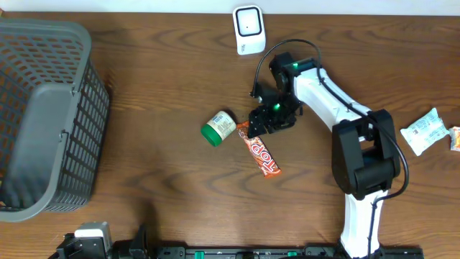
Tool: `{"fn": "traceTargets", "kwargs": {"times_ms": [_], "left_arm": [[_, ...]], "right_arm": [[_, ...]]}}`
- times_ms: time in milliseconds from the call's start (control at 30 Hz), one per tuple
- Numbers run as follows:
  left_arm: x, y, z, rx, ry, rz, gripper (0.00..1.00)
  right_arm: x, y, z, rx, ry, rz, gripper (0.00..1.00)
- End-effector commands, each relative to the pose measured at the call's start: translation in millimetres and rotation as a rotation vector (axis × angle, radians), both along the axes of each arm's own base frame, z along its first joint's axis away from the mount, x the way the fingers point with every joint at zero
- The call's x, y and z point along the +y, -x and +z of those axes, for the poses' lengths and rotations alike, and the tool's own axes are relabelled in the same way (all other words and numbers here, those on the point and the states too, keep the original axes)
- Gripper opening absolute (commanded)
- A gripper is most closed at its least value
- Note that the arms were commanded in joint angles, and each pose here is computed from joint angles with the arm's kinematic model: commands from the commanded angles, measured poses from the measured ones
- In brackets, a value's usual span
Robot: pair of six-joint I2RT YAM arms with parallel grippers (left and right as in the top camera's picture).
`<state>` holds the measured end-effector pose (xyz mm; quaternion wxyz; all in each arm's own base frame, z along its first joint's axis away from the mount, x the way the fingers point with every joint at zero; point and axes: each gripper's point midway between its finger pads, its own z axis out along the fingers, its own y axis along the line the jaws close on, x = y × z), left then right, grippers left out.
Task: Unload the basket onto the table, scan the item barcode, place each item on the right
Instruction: 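Move the right gripper to the TOP chocolate bar and grasp it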
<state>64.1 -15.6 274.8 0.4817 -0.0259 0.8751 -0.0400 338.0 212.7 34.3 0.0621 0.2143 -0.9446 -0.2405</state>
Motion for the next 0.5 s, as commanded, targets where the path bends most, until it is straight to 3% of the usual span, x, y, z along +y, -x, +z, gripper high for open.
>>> {"fn": "traceTargets", "kwargs": {"times_ms": [0,467], "left_arm": [[-1.4,0.7,1.5,-0.009,-0.009,-0.012,0.98],[-1.4,0.7,1.5,-0.009,-0.009,-0.012,0.98]], "right_arm": [[7.2,-3.7,-3.5,-0.038,-0.025,0.045,0.69],[28.6,3.9,-20.6,-0.069,-0.039,0.164,0.66]]}}
